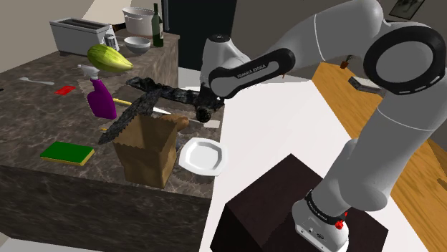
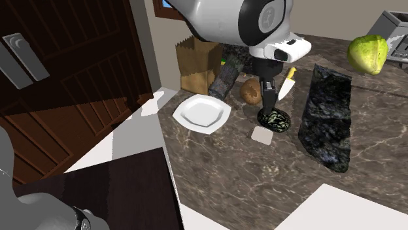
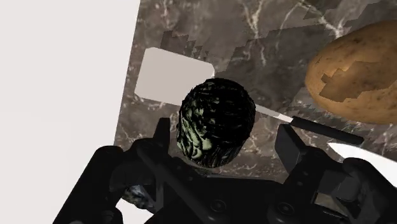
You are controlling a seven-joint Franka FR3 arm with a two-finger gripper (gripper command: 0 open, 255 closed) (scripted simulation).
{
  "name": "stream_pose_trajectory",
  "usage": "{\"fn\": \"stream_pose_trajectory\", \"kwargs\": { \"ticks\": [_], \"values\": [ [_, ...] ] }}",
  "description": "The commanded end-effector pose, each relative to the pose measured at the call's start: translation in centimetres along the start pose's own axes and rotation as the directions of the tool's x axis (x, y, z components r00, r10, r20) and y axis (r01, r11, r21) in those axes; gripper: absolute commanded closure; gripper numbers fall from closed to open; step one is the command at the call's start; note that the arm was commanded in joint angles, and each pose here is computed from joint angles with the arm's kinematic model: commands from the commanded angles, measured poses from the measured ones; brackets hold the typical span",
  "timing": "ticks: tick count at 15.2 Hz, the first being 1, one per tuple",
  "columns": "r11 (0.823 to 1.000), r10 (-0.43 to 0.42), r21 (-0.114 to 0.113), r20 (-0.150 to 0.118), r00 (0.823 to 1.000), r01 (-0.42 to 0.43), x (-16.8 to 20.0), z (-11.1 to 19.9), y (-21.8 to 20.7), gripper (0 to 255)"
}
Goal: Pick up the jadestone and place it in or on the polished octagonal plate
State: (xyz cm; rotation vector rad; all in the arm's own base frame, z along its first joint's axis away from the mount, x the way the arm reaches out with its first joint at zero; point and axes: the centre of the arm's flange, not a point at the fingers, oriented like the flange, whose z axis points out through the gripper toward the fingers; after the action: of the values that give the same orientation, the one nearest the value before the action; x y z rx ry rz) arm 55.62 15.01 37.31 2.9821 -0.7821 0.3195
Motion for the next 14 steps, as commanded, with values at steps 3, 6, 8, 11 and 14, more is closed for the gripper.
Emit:
{"fn": "stream_pose_trajectory", "kwargs": {
  "ticks": [3, 6, 8, 11, 14],
  "values": [
    [0.988, 0.151, 0.04, -0.018, 0.988, -0.15, -1.1, 1.9, 0.5, 0],
    [0.988, 0.151, 0.04, -0.018, 0.988, -0.15, -1.0, 3.5, 0.4, 0],
    [0.988, 0.151, 0.04, -0.018, 0.988, -0.15, -1.0, 4.3, 0.4, 0],
    [0.988, 0.151, 0.04, -0.018, 0.988, -0.15, -1.0, 4.3, 0.4, 0],
    [0.988, 0.151, 0.04, -0.018, 0.988, -0.15, -1.0, 4.3, 0.4, 0]
  ]
}}
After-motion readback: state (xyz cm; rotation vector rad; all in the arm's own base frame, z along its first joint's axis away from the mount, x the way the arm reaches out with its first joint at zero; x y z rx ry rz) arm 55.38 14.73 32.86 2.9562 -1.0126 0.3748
